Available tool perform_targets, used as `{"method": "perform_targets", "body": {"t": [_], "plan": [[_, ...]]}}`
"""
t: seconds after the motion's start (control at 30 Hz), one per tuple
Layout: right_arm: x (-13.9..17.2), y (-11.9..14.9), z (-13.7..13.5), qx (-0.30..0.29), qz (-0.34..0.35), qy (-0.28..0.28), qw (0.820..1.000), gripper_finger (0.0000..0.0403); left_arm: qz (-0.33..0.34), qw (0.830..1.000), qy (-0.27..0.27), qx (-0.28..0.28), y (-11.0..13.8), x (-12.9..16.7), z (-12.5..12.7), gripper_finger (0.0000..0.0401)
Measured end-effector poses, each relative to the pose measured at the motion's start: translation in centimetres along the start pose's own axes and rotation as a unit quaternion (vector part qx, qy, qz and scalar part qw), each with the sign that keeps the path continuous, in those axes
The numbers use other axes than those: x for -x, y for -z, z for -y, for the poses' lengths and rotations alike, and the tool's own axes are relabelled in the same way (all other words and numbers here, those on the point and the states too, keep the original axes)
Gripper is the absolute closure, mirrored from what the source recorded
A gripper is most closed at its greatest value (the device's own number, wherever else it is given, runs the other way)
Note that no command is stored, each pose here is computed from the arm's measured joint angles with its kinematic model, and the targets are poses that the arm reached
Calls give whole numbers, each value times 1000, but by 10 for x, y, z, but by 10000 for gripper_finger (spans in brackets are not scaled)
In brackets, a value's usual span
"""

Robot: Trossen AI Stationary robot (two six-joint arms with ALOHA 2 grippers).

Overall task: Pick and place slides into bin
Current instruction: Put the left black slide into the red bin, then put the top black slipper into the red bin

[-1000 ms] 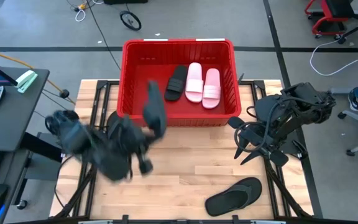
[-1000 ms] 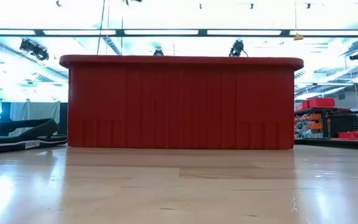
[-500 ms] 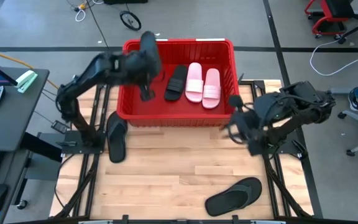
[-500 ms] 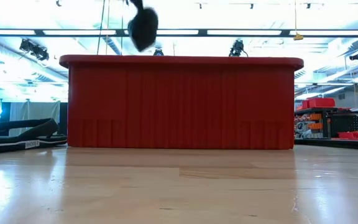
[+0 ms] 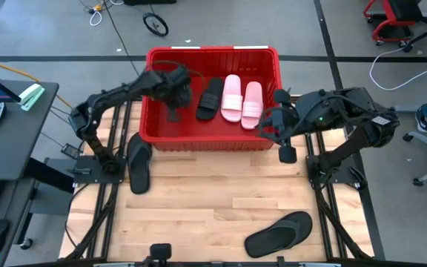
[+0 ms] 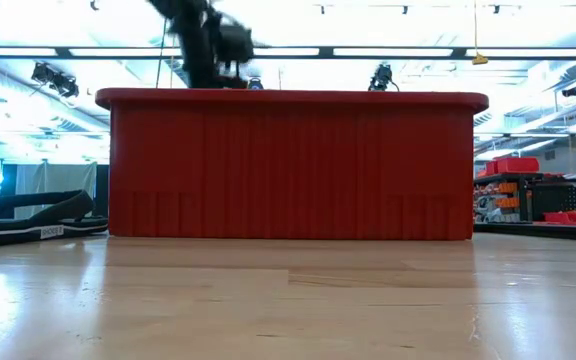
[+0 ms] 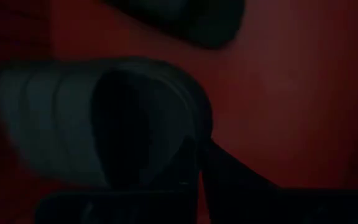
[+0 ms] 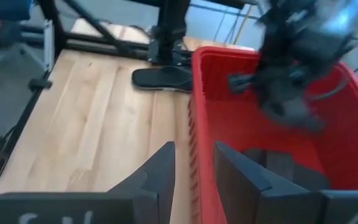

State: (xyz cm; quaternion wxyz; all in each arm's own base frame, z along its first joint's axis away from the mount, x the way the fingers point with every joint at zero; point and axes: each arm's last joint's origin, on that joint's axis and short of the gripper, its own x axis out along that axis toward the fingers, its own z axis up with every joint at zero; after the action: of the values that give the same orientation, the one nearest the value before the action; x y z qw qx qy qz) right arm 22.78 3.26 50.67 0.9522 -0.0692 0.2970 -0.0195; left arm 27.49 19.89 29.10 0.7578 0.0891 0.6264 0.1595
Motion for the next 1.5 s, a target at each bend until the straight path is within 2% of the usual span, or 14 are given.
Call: {"method": "perform_targets", "body": {"t": [0.1,0.2,0.33,0.47,0.6,0.73,0.83,0.97,1.1,1.27,1.5], "plan": [[-1,-1,5,-9,7,9,1000,290,-15,999,9,-29,12,-32,9,393],[-2,-3,9,-27,13,16,999,290,-22,999,-9,-46,22,-56,14,393],[-2,-4,14,-57,20,25,998,290,-28,998,-41,-38,33,-77,15,371],[-3,-5,17,-89,29,28,995,290,-32,998,-54,-15,43,-87,10,329],[-3,-5,16,-122,30,27,992,290,-28,996,-73,37,47,-88,-1,280],[-3,-5,16,-151,31,25,988,290,-42,994,-67,80,50,-85,-3,224],[-2,-5,16,-166,31,25,985,290,-55,994,-55,81,47,-78,0,188],[-2,-5,16,-173,32,24,984,290,-65,995,-40,64,35,-59,3,160],[-12,-7,15,-177,26,26,984,290,-45,996,-43,64,13,-23,1,157],[-41,-9,10,-172,-6,28,985,290,32,995,-69,62,-18,40,-7,176],[-86,-4,-1,-155,-85,29,984,290,151,978,-86,119,-39,126,-5,211]]}}
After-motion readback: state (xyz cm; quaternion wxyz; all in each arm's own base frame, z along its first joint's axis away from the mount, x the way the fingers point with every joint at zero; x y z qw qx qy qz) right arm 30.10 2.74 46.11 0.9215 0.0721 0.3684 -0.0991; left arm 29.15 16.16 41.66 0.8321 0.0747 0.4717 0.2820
